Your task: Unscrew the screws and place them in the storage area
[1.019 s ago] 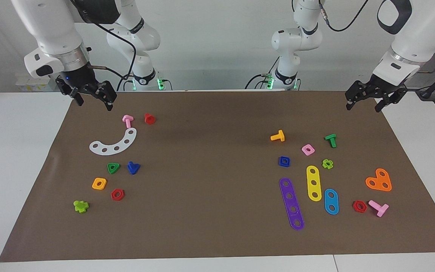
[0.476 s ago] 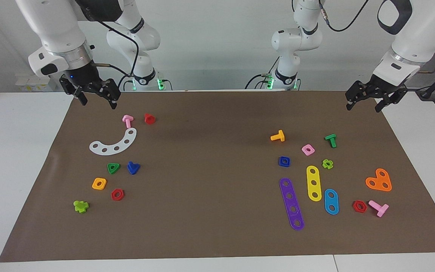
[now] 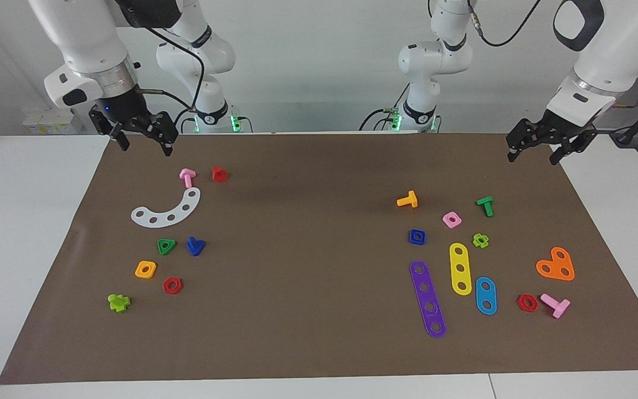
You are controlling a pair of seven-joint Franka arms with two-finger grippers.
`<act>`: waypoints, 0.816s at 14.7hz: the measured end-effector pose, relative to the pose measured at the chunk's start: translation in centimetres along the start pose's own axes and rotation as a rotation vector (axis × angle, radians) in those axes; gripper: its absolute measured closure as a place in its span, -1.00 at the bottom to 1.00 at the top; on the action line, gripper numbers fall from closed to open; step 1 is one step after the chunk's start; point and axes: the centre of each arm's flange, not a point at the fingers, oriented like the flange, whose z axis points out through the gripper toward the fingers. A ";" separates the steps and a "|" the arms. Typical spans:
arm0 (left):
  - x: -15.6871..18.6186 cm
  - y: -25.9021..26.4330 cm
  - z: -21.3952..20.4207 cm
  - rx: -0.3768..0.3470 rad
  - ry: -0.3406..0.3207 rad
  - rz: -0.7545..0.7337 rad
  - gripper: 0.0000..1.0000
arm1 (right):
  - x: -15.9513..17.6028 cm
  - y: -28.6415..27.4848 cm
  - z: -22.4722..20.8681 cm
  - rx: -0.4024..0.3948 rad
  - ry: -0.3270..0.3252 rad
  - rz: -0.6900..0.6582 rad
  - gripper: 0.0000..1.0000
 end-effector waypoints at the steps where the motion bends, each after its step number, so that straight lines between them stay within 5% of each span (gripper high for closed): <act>1: 0.0 0.0 0.0 0.000 0.000 0.001 -1.00 | -0.1 -0.1 0.0 0.000 -0.001 -0.003 -1.00; 12: -0.2 -1.1 0.1 0.001 -0.002 -0.025 -1.00 | -0.8 0.5 1.2 -0.006 -0.029 -0.078 -1.00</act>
